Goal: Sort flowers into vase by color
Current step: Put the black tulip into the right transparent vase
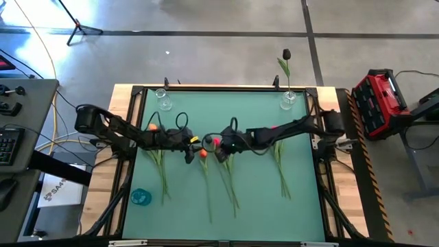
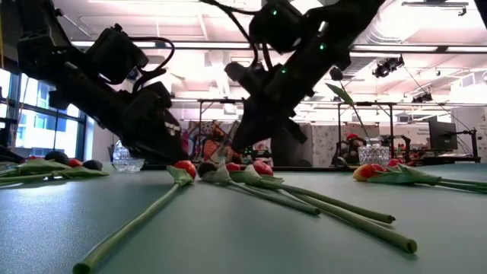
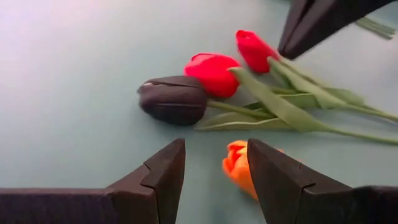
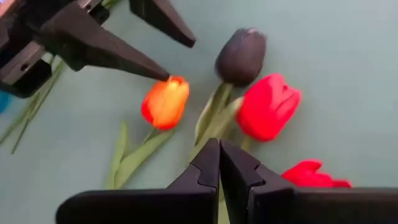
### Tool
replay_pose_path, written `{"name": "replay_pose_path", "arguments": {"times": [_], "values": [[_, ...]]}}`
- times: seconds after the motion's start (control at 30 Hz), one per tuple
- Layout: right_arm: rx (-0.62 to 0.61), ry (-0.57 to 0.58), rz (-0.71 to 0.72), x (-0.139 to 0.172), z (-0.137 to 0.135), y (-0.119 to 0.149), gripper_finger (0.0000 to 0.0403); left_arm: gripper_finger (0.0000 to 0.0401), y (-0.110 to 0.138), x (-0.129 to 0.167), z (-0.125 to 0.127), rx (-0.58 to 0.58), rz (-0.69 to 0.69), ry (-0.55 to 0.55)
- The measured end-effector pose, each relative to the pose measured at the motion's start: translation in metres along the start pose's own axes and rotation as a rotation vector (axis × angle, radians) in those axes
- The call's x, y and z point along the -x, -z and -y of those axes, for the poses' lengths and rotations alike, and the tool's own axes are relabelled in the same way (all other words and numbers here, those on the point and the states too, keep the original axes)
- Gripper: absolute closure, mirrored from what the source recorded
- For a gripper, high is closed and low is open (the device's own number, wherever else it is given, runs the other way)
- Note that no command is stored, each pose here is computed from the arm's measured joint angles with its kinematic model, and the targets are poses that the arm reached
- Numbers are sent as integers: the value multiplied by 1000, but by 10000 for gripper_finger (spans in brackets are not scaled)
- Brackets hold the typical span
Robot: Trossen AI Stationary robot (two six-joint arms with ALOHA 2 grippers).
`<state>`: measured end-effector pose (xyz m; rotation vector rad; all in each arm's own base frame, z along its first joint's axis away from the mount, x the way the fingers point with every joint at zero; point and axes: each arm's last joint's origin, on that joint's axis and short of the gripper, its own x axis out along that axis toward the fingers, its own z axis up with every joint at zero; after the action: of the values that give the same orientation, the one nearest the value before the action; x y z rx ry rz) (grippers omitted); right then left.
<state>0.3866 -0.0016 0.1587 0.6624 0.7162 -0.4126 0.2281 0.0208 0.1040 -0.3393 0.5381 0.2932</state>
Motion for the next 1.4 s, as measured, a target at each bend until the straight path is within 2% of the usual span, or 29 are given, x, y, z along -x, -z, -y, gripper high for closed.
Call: {"name": "replay_pose_path", "arguments": {"times": [0.13,0.27,0.43,0.6,0.73,0.93,1.03,1.17,1.4], "values": [[-7,-55,26,-8,-1,-4,402,238,-5,6,-5,11,1,-45],[56,-47,23,-15,-12,-16,402,238,-14,13,-7,27,47,-55],[138,51,-75,-29,-22,-23,402,238,-20,18,-14,2,94,-164],[203,161,-87,-36,-27,-31,395,238,-19,23,-18,39,46,-180],[192,102,-85,-37,-31,-33,361,238,-18,30,-19,63,10,-193],[188,113,-108,-37,-30,-29,278,238,-27,45,-17,73,58,-173],[168,77,-135,-43,-30,-26,260,238,-32,51,-15,77,95,-155],[121,61,-207,-58,-18,-22,274,238,-35,55,-14,86,116,-146],[106,82,-196,-62,-8,-27,316,238,-32,55,-14,99,87,-157]]}}
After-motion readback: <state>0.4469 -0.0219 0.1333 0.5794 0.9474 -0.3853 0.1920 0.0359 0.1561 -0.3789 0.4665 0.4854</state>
